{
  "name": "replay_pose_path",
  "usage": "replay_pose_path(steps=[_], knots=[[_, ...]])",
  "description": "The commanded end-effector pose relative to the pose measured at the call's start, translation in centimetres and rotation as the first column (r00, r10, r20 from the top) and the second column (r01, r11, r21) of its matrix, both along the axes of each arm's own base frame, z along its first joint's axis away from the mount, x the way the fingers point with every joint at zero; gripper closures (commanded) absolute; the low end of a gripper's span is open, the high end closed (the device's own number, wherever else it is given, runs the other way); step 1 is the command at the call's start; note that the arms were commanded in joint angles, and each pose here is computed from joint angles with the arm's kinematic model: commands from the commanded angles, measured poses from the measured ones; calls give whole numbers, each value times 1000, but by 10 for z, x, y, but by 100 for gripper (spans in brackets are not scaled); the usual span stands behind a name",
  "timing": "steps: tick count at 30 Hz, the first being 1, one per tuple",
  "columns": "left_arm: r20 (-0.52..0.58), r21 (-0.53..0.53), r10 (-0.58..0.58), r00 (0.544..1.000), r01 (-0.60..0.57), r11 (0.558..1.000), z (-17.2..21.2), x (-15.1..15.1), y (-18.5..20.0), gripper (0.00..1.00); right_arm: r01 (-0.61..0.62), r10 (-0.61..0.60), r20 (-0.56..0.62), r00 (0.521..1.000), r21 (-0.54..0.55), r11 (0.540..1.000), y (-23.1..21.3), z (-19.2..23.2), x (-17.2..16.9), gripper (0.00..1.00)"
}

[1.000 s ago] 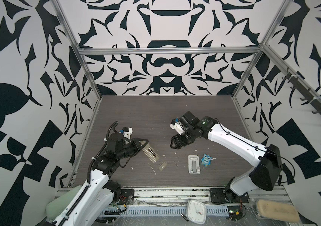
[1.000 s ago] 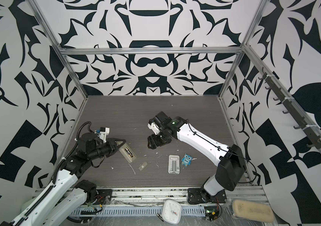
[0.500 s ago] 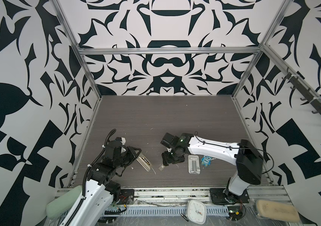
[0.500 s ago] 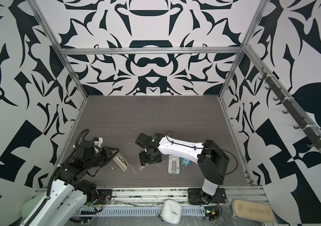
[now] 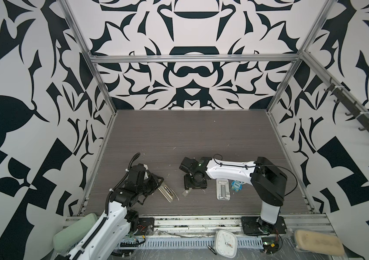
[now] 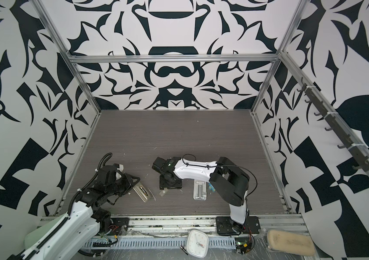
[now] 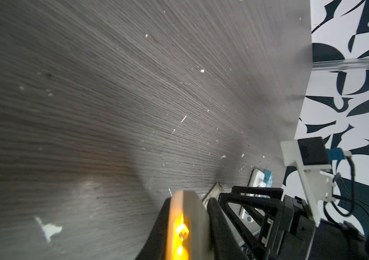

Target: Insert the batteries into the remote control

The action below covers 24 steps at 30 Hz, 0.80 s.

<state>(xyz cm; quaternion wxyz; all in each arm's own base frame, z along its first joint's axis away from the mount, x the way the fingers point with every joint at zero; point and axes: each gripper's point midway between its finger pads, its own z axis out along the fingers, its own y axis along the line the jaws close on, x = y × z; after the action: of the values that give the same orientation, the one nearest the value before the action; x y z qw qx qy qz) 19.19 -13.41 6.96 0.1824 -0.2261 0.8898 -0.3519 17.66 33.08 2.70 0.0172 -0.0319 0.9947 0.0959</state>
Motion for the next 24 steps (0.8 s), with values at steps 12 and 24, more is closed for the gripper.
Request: replay_pose_path(steps=[12,24], knots=[[91,32,-218,972,216,976,-4,34,-23,100,6,-5,12,1000,-20,1000,4,-8,6,62],[43,-5,-254,966,255,967,-16,49,-32,89,-99,103,33,994,-98,990,1,-6,12,73]])
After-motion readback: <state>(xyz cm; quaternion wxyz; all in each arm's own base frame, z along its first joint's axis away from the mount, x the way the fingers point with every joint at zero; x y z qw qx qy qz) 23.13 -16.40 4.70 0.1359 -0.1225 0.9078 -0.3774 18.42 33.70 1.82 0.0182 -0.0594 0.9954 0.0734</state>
